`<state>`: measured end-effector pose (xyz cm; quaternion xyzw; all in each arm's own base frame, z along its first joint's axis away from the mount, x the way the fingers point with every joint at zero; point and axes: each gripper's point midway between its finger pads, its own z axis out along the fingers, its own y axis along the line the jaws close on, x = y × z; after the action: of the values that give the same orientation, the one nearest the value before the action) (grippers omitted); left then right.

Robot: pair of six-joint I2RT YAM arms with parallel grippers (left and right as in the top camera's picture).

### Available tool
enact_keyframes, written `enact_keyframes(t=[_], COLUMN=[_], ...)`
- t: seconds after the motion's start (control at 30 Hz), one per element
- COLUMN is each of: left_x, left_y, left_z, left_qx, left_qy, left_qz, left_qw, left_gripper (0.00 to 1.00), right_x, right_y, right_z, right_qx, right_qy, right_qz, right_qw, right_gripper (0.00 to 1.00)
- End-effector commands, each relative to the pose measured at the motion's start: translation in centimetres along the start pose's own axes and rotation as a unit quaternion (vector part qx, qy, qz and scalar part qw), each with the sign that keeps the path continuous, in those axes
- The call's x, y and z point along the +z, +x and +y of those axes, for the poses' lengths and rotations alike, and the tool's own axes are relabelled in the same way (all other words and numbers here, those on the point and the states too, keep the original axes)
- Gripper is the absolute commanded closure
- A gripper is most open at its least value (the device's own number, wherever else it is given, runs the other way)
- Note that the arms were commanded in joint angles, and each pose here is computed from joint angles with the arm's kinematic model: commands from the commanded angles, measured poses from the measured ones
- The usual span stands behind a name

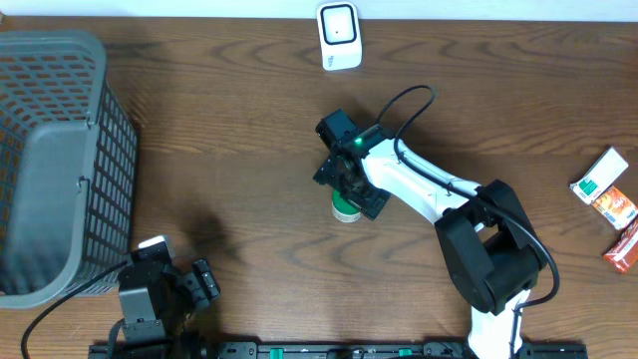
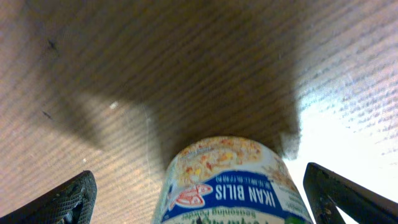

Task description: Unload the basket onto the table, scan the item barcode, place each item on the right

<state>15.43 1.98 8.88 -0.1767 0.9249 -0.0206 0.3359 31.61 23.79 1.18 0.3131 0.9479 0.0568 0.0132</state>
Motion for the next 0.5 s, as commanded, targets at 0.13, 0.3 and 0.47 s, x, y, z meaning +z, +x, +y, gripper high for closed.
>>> enact_keyframes(t=[0.13,0.3,0.47], left_x=[-0.2,-0.2,-0.2], left_y=[-0.1,-0.1,-0.1], left_z=[-0.2,-0.2,-0.2], left_qx=[0.003,0.003,0.003], left_qy=[0.005,0.005,0.005], left_qz=[-0.002,-0.002,-0.002], left_qw=[1.000,1.000,1.000], left_gripper=[0.14,0.14,0.14], right_x=[-8.7,-11.5,-10.2], right_y=[0.8,1.8,1.5], right_z=[1.6,-0.3,-1.5], right_qx=[-0.299,-0.444,-0.551], right_qy=[-0.082,-0.083,-0.051], right_qz=[-0.030,-0.024,-0.012], right_qw=[0.950,0.892,0.833], right_gripper=[0.01,0.01,0.01])
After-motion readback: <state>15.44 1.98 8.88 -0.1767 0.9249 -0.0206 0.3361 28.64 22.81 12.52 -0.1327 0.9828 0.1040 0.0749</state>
